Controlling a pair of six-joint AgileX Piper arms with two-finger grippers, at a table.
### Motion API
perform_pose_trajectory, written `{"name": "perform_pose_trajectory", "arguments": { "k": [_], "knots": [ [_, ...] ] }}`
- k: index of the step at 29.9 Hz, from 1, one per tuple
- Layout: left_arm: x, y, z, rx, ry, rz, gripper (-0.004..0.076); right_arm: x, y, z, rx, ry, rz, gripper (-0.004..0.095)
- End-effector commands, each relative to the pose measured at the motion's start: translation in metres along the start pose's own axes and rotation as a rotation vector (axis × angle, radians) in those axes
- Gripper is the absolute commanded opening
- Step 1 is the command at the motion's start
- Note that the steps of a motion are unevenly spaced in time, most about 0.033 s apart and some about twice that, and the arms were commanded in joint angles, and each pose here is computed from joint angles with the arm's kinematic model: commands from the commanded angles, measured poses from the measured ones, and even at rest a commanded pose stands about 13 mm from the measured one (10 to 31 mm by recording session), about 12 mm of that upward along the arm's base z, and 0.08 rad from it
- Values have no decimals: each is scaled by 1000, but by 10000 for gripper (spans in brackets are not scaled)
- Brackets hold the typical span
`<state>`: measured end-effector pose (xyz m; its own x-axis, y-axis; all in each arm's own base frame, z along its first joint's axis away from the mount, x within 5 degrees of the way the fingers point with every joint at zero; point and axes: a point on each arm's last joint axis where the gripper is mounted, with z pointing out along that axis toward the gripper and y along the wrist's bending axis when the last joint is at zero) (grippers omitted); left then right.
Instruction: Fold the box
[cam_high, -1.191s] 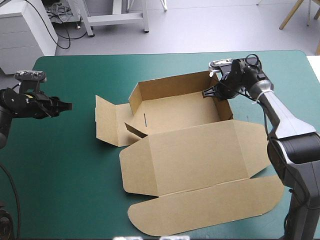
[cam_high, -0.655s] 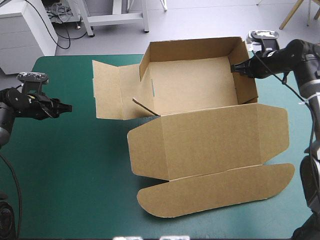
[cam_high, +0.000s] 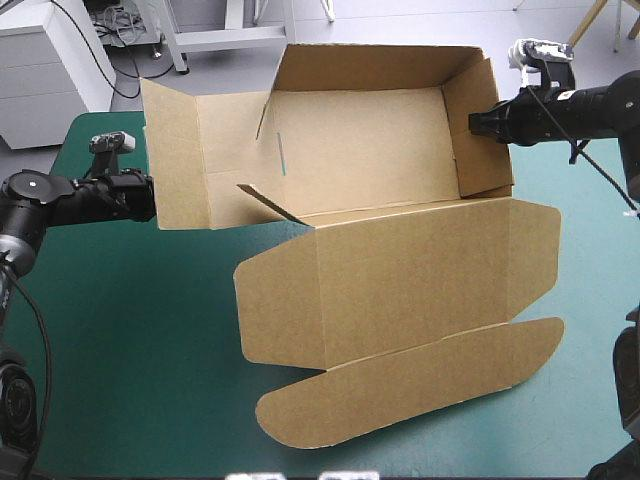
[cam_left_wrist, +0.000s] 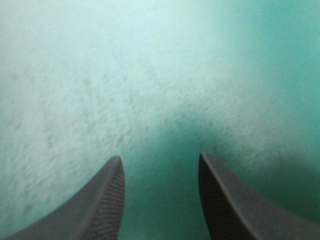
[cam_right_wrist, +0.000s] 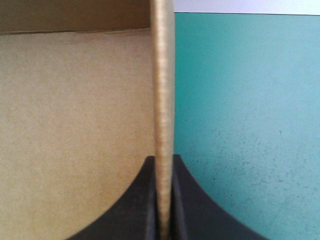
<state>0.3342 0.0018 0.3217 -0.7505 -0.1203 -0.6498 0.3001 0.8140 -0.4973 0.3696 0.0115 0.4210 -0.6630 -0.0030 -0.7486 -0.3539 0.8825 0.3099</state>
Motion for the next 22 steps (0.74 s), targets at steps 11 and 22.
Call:
{"name": "perform_pose_trajectory", "arguments": {
  "k": [11, 22],
  "knots": [
    [-28, -65, -16, 581, -265, -34, 330, -14, 5, -8, -48, -113, 45, -19],
    [-33, -123, -3, 733, -267, 39, 330, -12, -1, 2, -48, -92, 57, -19]
  ]
}}
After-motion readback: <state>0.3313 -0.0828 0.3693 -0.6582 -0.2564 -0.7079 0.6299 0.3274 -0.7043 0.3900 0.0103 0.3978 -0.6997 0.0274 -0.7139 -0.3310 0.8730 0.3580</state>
